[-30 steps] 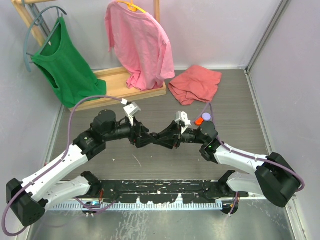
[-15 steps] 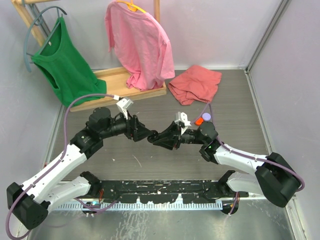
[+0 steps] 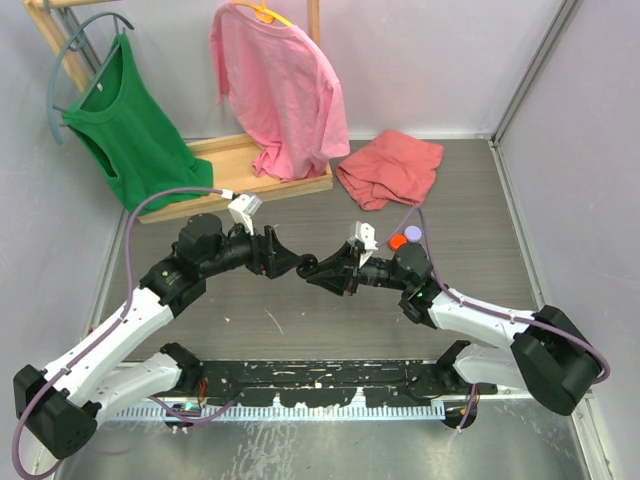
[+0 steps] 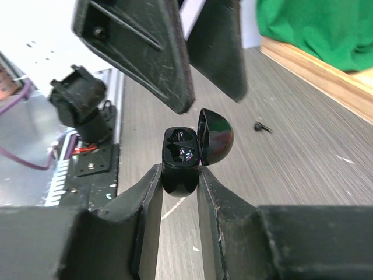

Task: Insert the wireless bluetooth earbuds into the charging case
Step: Open the charging case, then pick up the earbud from the center of the board.

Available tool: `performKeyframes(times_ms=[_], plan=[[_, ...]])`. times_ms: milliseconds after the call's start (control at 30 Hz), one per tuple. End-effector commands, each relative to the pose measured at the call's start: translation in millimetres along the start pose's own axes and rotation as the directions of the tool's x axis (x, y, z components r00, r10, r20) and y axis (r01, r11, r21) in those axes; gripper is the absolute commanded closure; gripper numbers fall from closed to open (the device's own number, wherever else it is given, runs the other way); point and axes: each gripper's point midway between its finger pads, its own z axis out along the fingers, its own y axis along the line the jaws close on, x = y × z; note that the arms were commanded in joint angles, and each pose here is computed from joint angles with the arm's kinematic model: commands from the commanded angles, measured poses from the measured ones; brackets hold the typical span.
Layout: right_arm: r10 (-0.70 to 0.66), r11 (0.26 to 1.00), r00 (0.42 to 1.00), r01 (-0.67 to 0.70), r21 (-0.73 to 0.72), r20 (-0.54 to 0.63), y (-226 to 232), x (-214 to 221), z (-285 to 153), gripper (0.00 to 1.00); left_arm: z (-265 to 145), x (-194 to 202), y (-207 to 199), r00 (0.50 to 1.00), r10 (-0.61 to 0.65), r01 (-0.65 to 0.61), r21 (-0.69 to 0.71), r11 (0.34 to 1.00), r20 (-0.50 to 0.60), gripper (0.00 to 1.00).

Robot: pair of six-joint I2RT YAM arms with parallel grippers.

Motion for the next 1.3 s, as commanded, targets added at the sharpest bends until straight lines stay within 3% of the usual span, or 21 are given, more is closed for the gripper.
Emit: performKeyframes(times_ms=[0,300,533,867,1067,1267], plan=[[-0.048,0.972,0.999,0.050,0.231,-0.012,-37.9,1.6,-11.1,0.99,-1.3,-10.8,24.0,0.999,-0.029,0.031,-0.157,0.987,0.019,0.24],[-0.066,0.831,0.998,0.067,0.553,-0.022,-83.1,13.9,-53.3,0.99,20.6,26.7,77.3,0.982,-0.166,0.116,-0.419,0.901,-0.085,0.24],[-0.094,0.727,0.996,0.079,0.682,-0.015,-102.6,17.5,-77.9,0.99,56.1,55.4,95.2,0.966,-0.183,0.056,-0.540,0.840,-0.185,0.30],[-0.141,0.544,0.989,0.032,0.838,0.054,-119.9,12.0,-122.5,0.99,113.0,83.0,107.4,0.943,-0.155,-0.060,-0.608,0.792,-0.294,0.38],[-0.132,0.534,0.990,0.030,0.845,0.048,-122.5,15.7,-123.3,0.99,138.0,93.5,112.1,0.928,-0.165,-0.082,-0.613,0.786,-0.335,0.48],[-0.125,0.561,0.991,0.036,0.827,0.041,-120.9,16.5,-116.6,0.99,156.1,108.9,115.4,0.911,-0.170,-0.107,-0.613,0.783,-0.376,0.51]])
